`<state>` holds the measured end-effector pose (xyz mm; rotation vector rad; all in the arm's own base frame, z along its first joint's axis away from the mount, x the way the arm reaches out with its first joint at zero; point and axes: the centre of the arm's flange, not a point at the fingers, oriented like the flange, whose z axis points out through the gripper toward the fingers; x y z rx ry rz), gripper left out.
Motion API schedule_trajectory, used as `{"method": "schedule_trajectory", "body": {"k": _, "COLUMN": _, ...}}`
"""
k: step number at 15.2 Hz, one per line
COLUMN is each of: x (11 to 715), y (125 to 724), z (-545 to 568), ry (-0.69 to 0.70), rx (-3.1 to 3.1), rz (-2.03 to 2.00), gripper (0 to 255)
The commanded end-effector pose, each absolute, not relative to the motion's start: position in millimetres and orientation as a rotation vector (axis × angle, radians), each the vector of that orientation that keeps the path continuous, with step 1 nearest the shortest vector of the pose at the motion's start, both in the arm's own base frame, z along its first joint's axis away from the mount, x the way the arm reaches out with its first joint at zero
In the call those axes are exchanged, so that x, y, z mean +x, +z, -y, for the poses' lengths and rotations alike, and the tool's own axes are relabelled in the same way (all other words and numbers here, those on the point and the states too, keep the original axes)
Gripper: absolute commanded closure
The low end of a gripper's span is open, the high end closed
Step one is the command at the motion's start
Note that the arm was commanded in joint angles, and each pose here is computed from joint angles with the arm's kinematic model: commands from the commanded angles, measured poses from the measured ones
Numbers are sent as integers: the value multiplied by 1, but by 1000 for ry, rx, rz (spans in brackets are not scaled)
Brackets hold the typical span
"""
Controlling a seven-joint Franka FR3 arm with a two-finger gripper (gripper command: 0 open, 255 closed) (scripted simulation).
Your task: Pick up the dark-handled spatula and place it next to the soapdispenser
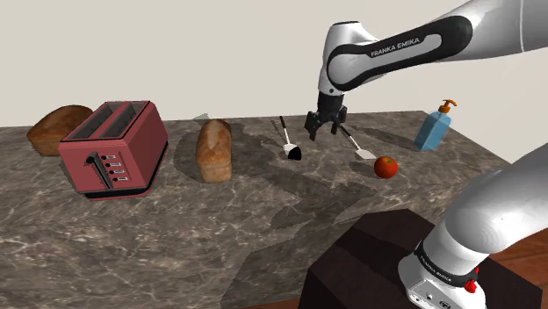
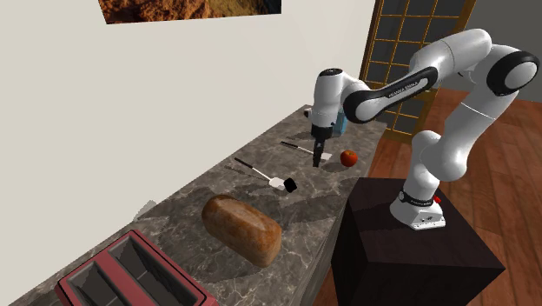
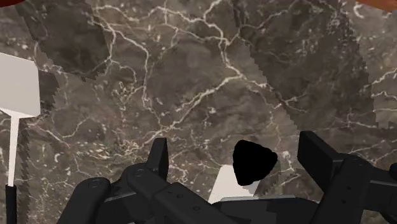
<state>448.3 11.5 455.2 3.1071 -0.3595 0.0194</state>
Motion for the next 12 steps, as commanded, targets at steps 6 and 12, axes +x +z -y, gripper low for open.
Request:
{"method": "schedule_trajectory", "body": {"k": 6, "x": 525, "y": 421, "z": -3, "ry": 132, "rx": 3063, "rz": 541, "gripper": 0}}
{"method": "schedule_trajectory", "body": {"k": 12, "x": 590, "y": 396, "z": 12, "ry": 225, "rx": 3013, "rz": 691, "gripper": 0}}
